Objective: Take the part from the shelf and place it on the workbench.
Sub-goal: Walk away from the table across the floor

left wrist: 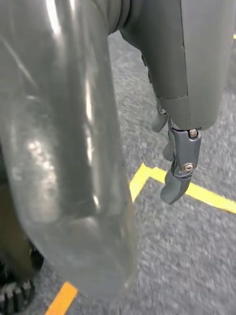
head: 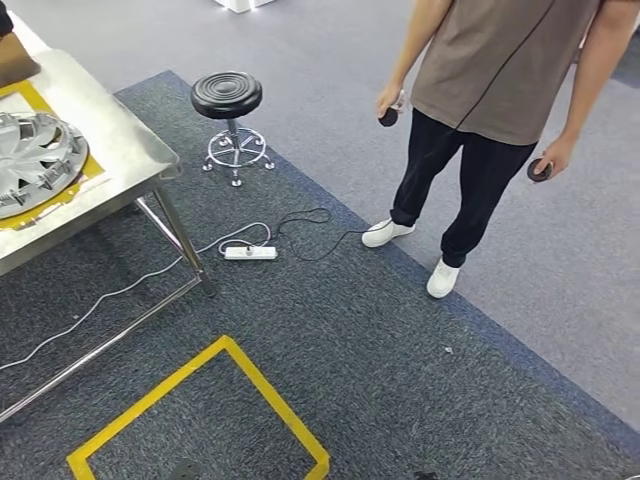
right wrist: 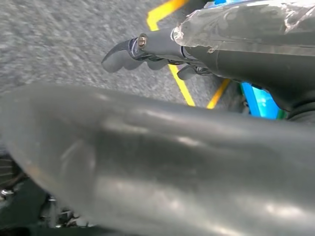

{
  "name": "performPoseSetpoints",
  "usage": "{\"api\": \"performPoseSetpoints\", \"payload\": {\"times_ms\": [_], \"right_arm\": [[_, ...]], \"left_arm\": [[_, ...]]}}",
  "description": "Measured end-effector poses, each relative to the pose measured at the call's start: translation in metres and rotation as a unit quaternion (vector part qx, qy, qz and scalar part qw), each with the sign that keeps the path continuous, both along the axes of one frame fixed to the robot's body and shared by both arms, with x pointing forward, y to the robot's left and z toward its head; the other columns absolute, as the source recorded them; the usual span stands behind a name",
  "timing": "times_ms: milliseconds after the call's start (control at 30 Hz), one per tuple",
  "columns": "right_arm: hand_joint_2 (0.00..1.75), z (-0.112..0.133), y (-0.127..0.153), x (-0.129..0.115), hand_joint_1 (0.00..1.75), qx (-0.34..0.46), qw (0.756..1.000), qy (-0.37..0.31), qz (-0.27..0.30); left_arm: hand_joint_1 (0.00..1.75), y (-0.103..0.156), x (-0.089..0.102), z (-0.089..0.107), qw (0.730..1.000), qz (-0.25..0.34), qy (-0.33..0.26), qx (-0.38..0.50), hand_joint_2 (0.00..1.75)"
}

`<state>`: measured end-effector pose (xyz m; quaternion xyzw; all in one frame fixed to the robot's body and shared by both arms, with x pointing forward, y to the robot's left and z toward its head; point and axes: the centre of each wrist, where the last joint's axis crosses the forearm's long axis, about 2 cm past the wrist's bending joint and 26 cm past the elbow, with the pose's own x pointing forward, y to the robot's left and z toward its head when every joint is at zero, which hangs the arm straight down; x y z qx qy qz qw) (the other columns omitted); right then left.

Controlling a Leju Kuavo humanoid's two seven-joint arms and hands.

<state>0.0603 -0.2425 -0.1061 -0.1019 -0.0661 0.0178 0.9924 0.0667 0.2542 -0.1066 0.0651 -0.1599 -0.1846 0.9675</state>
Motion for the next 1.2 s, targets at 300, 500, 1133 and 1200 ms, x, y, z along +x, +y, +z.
{"api": "performPoseSetpoints", "payload": {"times_ms": [300,500,1133,1200], "right_arm": [[0.00,0.0004,-0.0002,0.0027,0.00,-0.001,1.000,-0.004,0.004],[0.00,0.0007,-0.0004,0.0046,0.00,-0.003,1.000,-0.005,0.006],[0.00,0.0003,-0.0020,0.0028,0.00,-0.005,1.000,-0.001,0.004],[0.00,0.0001,-0.0020,0.0019,0.00,-0.005,1.000,0.000,0.004]], "left_arm": [[0.00,-0.0004,0.0006,0.0001,1.000,-0.002,0.000,0.000,0.00],[0.00,-0.0005,0.0039,0.0007,1.000,-0.003,-0.003,0.000,0.00],[0.00,-0.0008,-0.0018,-0.0002,1.000,-0.003,0.003,0.000,0.00],[0.00,-0.0004,-0.0022,-0.0003,1.000,-0.003,0.003,0.001,0.00]]}}
